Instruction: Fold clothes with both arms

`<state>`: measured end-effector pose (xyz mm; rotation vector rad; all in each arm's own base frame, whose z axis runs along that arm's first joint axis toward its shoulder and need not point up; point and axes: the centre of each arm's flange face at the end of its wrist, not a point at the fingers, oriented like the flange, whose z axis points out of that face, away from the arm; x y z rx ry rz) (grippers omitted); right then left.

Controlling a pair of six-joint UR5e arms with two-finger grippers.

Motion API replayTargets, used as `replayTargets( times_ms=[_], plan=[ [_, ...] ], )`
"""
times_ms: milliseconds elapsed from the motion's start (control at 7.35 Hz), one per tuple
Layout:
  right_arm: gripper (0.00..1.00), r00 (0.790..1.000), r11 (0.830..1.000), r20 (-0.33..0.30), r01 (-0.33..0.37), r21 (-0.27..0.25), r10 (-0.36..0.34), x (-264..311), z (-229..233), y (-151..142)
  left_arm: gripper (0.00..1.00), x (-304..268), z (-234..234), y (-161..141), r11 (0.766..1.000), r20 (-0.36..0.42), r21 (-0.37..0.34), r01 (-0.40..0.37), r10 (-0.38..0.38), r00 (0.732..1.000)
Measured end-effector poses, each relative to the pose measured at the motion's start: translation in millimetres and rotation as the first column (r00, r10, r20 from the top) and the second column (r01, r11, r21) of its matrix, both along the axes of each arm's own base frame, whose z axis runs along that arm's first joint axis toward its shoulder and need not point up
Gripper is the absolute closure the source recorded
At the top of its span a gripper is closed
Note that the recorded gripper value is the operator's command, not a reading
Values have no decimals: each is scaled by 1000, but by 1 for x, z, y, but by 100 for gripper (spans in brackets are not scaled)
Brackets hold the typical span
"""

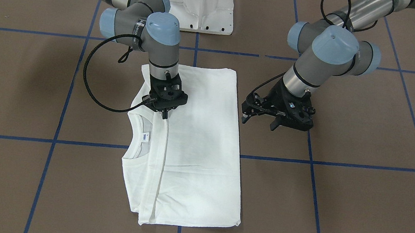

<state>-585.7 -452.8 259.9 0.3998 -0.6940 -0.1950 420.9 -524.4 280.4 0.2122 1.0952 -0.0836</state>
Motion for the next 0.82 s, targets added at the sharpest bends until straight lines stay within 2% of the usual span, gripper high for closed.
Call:
replayTargets(
  times_ms=[408, 816],
  plan=[
    [100, 1000, 1000, -2, -4, -6, 4, 28, 18, 9, 0, 1, -2, 0, 1000, -4, -3, 2, -2, 1000],
    [100, 1000, 1000, -18, -13, -12, 13, 40, 32, 5, 0, 1, -2, 0, 1000, -5, -4, 2, -2, 1000]
  ],
)
